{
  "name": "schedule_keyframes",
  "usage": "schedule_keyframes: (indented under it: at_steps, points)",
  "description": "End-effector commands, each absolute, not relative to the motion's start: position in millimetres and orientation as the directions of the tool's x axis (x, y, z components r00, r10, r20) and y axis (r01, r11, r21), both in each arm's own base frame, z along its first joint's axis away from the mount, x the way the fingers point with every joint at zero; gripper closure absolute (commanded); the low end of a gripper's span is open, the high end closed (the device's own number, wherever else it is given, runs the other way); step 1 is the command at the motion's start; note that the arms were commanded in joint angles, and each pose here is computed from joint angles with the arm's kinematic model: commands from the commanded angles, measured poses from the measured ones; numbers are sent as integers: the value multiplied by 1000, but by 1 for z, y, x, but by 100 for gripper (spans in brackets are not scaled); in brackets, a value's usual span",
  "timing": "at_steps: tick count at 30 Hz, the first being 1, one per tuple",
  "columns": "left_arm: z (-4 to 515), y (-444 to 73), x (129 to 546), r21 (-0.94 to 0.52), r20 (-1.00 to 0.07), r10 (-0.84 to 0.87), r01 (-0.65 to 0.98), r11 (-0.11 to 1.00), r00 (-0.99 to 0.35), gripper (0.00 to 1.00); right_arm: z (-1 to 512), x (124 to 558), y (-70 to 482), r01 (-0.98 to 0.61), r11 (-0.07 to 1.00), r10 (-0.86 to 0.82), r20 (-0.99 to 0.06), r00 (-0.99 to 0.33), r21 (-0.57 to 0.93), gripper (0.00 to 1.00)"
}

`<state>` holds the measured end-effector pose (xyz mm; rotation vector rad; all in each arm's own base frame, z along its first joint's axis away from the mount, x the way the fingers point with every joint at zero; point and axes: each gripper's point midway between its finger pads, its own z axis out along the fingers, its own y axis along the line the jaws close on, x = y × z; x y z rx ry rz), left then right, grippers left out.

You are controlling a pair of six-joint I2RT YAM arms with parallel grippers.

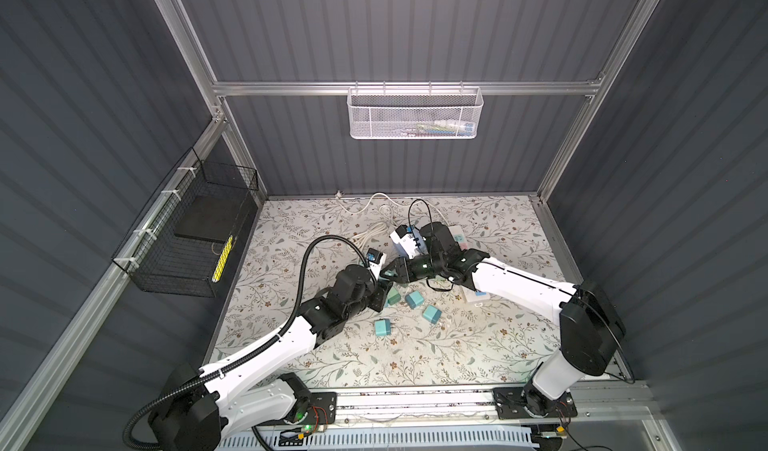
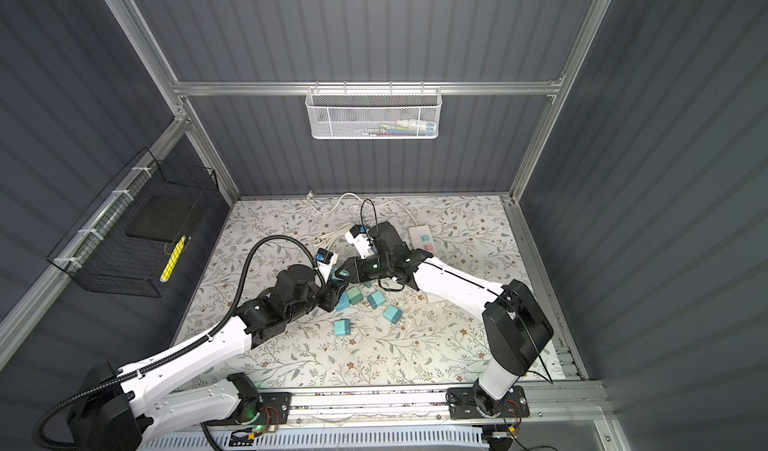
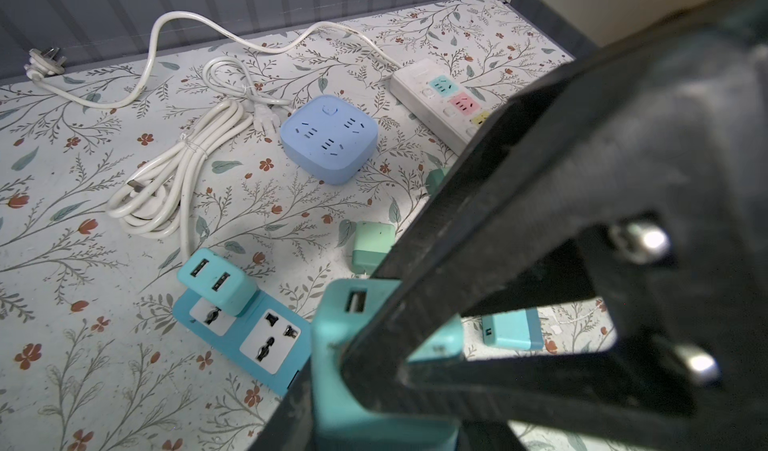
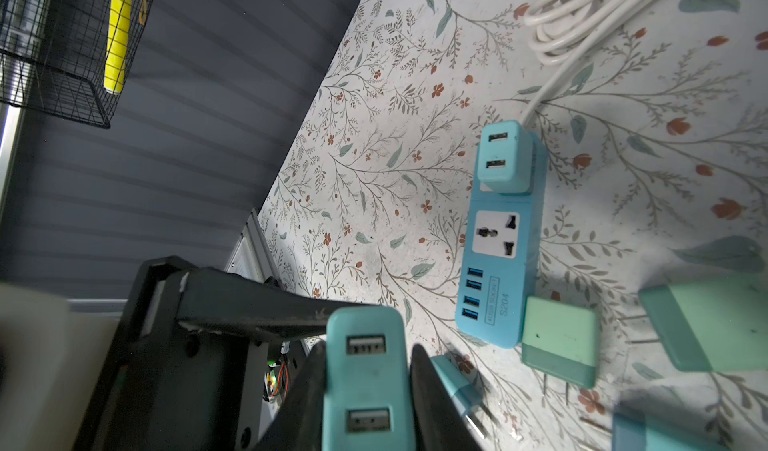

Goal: Insert the plug
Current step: 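Close right gripper on the adapter while left gripper opens and withdraws, then carry adapter with right gripper over the strip's next socket and align it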

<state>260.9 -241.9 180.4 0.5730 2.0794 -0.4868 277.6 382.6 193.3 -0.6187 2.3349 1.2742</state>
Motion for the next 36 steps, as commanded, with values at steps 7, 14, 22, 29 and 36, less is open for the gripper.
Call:
schedule_keyframes:
  at_steps: [7, 14, 22, 29, 36]
  points:
    - [215, -221, 259, -157, -897, 85, 491, 857, -434, 24, 212, 287, 383, -590, 520, -152, -613, -775, 617, 83]
    - [230, -152, 251, -313, -893, -214, 204, 927, -396, 4, 204, 313, 369, -615, 685, -155, -746, -647, 391, 84]
    - [176, -57, 220, -468, -769, -545, -285, 836, -335, 0, 190, 311, 383, -669, 704, -165, -861, -482, 239, 85]
    - [165, -43, 210, -466, -756, -565, -334, 819, -329, 0, 158, 319, 397, -678, 720, -193, -893, -406, 152, 86]
    - [169, -44, 215, -395, -786, -508, -346, 851, -352, 0, 133, 326, 412, -662, 740, -190, -907, -376, 119, 86]
